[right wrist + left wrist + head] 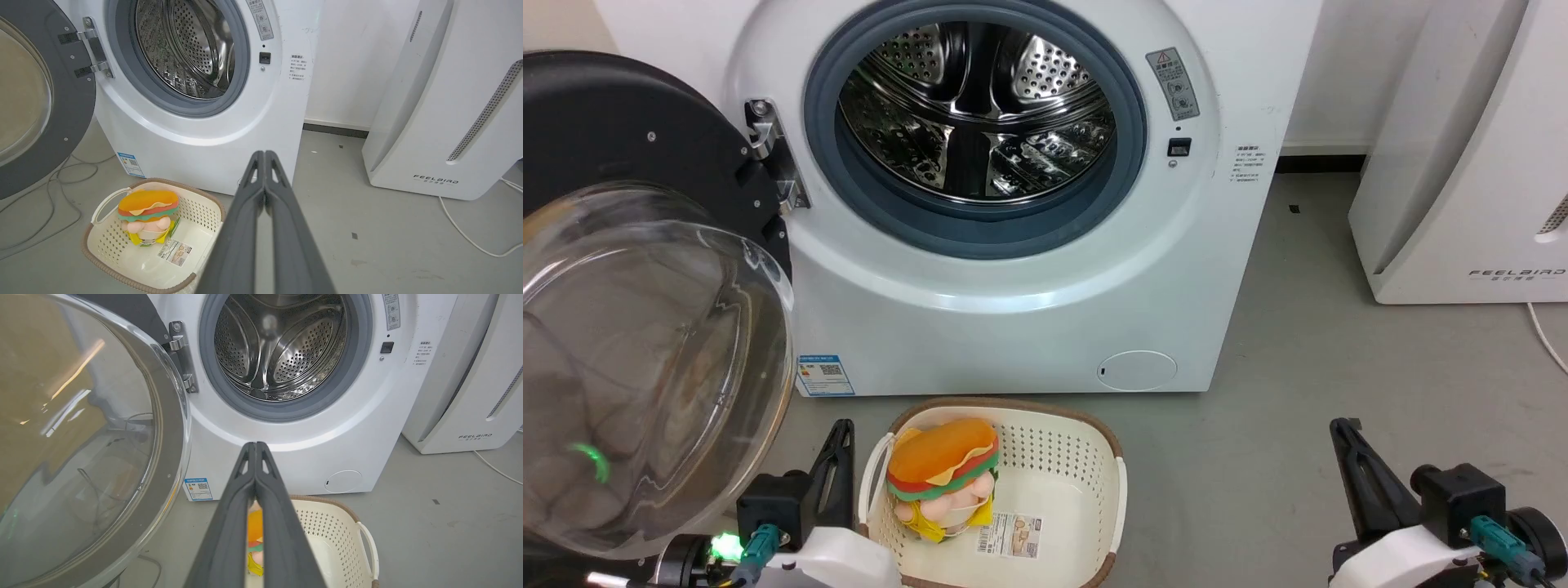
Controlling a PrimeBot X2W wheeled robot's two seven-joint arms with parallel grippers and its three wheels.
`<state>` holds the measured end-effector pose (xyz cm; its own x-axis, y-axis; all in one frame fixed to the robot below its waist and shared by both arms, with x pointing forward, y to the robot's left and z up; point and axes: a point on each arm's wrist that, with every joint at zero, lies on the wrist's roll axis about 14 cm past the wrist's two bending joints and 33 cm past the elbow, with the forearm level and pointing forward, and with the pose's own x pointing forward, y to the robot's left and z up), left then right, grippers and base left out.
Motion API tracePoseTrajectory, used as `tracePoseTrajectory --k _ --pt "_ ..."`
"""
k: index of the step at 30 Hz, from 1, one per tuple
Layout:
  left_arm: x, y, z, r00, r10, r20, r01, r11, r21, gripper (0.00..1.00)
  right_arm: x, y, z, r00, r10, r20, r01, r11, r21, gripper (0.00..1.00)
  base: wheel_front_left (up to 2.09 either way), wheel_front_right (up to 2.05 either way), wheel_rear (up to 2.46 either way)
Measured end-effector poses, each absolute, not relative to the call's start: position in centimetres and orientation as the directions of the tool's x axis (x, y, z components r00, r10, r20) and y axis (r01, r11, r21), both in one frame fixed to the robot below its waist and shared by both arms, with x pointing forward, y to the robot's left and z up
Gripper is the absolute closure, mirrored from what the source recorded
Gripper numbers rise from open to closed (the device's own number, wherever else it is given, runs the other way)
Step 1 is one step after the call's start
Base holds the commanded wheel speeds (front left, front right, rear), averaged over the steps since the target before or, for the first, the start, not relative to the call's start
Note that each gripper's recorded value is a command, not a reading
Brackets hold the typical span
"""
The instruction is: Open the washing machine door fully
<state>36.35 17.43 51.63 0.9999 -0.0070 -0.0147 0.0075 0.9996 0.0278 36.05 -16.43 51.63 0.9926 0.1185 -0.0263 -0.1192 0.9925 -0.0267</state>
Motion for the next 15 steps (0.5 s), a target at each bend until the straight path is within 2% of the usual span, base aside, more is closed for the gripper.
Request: tracePoseTrajectory --k 15 --pt "36.78 17.75 52.05 1.000 -0.001 -0.015 0.002 0.999 0.043 1.00 36.57 -16.21 52.03 0.992 0.125 -0.022 -0.126 0.991 -0.035 1.00 0.00 0.00 0.00"
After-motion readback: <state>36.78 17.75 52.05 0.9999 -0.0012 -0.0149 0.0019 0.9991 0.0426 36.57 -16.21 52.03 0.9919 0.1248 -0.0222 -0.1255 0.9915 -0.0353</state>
